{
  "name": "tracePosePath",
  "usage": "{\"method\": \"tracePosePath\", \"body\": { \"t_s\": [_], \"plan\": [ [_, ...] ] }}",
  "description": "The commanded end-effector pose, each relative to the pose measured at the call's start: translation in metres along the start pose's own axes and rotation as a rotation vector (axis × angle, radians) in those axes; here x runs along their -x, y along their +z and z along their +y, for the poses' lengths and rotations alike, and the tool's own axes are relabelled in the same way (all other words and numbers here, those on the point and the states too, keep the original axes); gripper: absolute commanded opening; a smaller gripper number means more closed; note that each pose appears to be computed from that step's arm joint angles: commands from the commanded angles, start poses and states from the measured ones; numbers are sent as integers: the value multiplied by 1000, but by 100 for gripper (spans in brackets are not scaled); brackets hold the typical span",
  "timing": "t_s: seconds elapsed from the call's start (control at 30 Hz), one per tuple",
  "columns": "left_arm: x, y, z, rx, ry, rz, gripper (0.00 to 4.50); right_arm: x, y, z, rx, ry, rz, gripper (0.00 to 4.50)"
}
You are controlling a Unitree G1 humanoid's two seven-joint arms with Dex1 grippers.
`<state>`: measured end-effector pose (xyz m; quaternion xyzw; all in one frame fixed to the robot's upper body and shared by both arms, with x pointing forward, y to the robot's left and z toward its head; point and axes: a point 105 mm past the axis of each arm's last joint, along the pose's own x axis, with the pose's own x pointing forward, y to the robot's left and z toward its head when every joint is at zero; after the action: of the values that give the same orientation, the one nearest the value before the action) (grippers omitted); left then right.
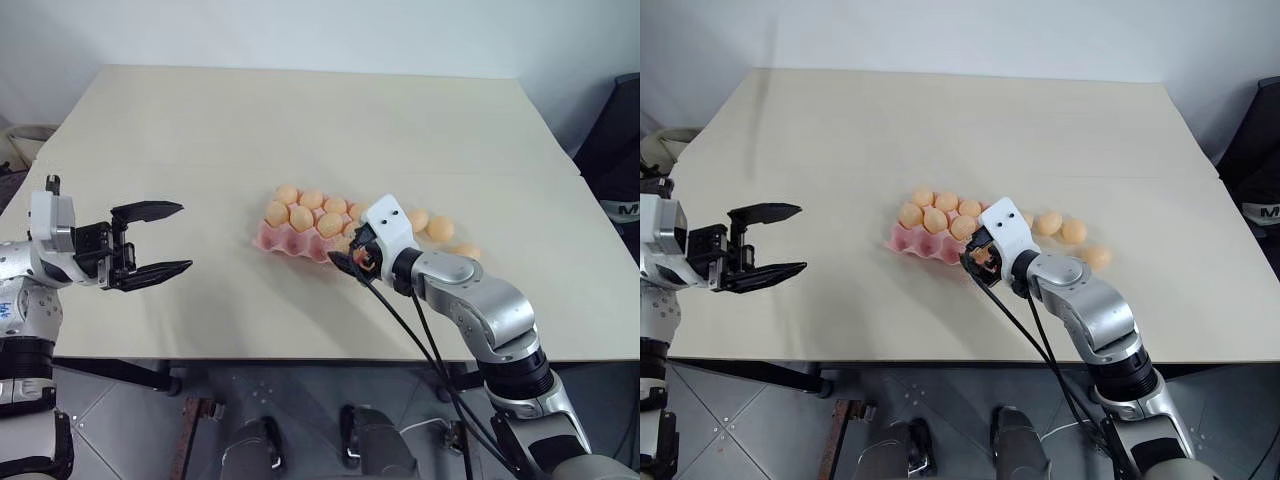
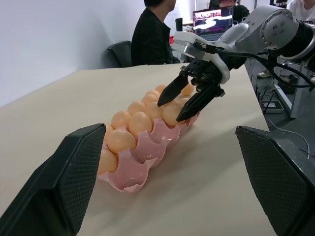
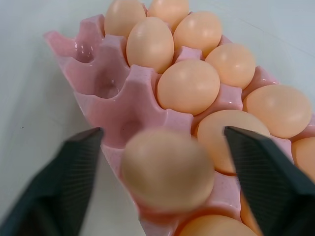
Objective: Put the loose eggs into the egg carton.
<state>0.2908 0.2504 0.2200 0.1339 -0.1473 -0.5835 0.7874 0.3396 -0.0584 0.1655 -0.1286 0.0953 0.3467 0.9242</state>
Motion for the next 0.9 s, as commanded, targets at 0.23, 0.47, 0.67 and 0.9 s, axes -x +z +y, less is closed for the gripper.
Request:
{"method": "tracePosePath", "body": {
  "t_s": [0.23, 0.47, 0.67, 0.9],
  "plan": [
    [-2, 12, -6, -57, -109, -14, 450, 27, 35, 0, 35, 52, -156, 448],
    [-2, 12, -1, -54, -100, -11, 450, 108, 47, -43, 28, 34, -250, 448],
    [-6, 8, 7, -50, -87, -17, 450, 177, 16, -81, 149, -70, -177, 448],
    [-10, 6, 13, -52, -80, -24, 450, 239, -28, -115, 150, -196, -78, 448]
  ]
}}
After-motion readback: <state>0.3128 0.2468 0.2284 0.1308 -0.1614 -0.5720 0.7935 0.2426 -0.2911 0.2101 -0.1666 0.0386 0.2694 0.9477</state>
